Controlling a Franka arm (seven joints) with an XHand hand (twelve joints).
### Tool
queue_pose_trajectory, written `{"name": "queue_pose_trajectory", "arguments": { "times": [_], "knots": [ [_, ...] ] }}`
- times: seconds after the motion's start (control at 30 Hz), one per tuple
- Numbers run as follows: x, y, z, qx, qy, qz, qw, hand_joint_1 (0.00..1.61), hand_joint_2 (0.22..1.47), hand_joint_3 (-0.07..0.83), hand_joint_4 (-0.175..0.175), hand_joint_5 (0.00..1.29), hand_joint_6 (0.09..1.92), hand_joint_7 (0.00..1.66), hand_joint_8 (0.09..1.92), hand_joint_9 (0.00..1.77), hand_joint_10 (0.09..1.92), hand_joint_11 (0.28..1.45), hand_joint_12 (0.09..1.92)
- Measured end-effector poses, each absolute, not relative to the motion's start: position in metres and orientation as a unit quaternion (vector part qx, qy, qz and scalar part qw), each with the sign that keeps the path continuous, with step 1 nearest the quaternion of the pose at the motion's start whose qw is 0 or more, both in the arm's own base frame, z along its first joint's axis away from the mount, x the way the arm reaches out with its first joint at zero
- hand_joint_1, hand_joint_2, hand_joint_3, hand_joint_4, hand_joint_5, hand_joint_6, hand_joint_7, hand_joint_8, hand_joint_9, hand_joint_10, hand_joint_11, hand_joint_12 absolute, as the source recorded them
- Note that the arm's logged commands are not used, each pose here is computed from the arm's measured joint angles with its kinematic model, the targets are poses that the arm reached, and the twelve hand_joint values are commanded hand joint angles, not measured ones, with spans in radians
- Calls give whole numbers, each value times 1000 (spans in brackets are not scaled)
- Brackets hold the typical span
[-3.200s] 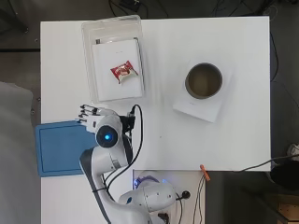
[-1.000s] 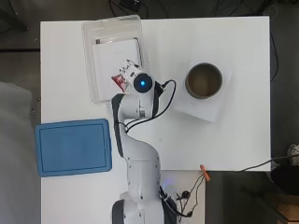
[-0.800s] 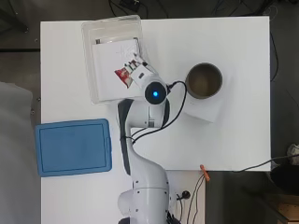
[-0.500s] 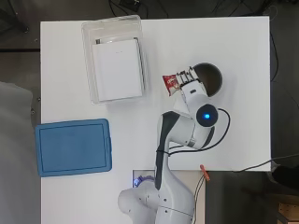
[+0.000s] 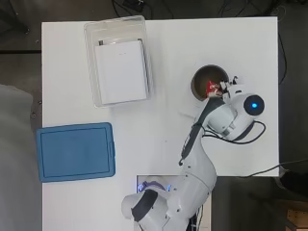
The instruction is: Teleoperate dual arm-hand system to remove items from a box
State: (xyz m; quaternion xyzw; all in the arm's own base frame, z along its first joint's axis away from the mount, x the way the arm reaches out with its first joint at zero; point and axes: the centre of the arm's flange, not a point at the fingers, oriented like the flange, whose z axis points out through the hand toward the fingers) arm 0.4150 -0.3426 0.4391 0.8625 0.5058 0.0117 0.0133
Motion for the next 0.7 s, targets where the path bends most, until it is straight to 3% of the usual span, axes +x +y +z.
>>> {"name": "queue_pose_trajectory", "arguments": {
  "times": [0.1, 0.13, 0.17, 0.23, 0.27, 0.33, 0.43, 0.57, 0.7],
  "knots": [
    [447, -320, 435, 851, 525, -3, 18, 1355, 1125, 0, -110, 773, 1130, 973, 923, 1087, 1089, 579, 1130],
    [456, -314, 430, 849, 529, -10, 17, 1359, 1122, -1, -112, 775, 1128, 979, 907, 1090, 1091, 583, 1123],
    [464, -311, 422, 848, 530, -22, 15, 1301, 1140, 0, -87, 769, 1174, 986, 955, 1098, 973, 586, 1124],
    [477, -300, 401, 842, 538, -42, 12, 661, 882, -23, -18, 269, 452, 380, 383, 496, 388, 441, 513],
    [481, -296, 399, 839, 542, -46, 16, 408, 793, -18, -5, 136, 233, 219, 201, 342, 220, 419, 289],
    [485, -291, 415, 842, 536, -56, 32, 153, 742, -4, 8, 67, 87, 186, 87, 301, 87, 419, 87],
    [481, -293, 443, 855, 512, -67, 46, 64, 734, 2, 14, 58, 87, 200, 87, 311, 87, 424, 87],
    [446, -314, 510, 875, 469, -74, 95, 42, 734, 3, 16, 68, 87, 211, 87, 323, 87, 429, 87],
    [454, -296, 525, 869, 479, -63, 103, 39, 755, 10, 5, 64, 87, 208, 87, 320, 87, 436, 87]
  ]
}}
